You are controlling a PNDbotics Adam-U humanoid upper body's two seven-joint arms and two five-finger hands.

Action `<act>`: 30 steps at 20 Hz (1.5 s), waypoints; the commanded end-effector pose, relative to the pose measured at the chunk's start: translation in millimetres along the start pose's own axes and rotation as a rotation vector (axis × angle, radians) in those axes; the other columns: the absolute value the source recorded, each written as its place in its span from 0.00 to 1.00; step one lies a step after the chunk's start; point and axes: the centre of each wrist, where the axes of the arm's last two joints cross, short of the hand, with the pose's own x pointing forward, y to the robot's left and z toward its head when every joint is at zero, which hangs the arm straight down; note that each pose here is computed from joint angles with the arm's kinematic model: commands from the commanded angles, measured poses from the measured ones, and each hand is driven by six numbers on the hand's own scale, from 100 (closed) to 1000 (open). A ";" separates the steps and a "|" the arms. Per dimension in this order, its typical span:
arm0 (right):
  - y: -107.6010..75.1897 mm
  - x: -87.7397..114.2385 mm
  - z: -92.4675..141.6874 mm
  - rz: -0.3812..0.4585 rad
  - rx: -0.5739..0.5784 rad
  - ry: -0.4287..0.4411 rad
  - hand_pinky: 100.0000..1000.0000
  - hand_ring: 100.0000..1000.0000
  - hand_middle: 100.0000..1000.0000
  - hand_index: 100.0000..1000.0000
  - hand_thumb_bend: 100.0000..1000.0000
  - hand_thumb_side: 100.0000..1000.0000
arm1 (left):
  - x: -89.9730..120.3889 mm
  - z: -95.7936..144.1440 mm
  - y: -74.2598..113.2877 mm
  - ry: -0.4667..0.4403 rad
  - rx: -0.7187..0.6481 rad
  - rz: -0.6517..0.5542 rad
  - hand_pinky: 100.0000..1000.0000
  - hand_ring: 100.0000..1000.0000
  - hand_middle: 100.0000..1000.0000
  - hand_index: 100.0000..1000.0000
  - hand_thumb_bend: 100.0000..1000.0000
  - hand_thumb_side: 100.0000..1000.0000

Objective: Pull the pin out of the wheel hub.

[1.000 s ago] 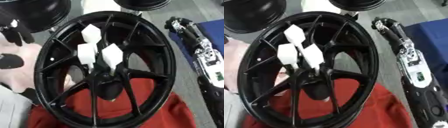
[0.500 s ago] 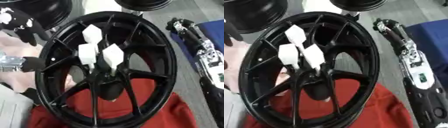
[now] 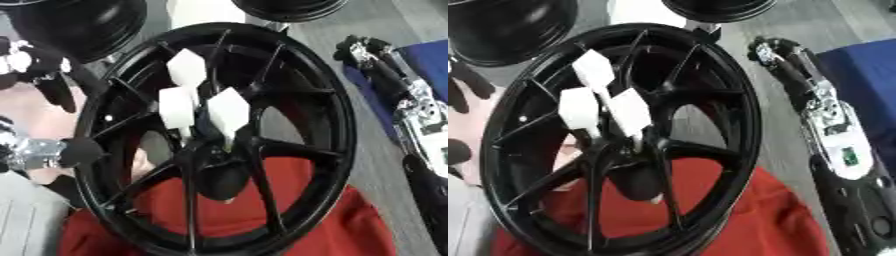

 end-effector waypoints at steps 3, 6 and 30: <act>-3.4 7.0 -2.9 0.024 0.008 -0.020 0.93 0.76 0.57 0.62 0.00 0.53 | 13.8 -4.8 4.5 -0.010 -0.023 -0.051 0.69 0.64 0.69 0.80 0.52 0.60; -3.6 5.9 -2.4 0.024 0.009 -0.017 0.93 0.76 0.57 0.62 0.00 0.53 | 22.2 -16.8 4.1 -0.011 -0.059 -0.063 0.69 0.64 0.70 0.80 0.51 0.60; -1.4 2.0 -1.8 0.023 0.026 -0.004 0.93 0.76 0.57 0.62 0.00 0.54 | 34.6 -46.6 15.0 0.021 0.022 -0.195 0.71 0.69 0.74 0.82 0.53 0.52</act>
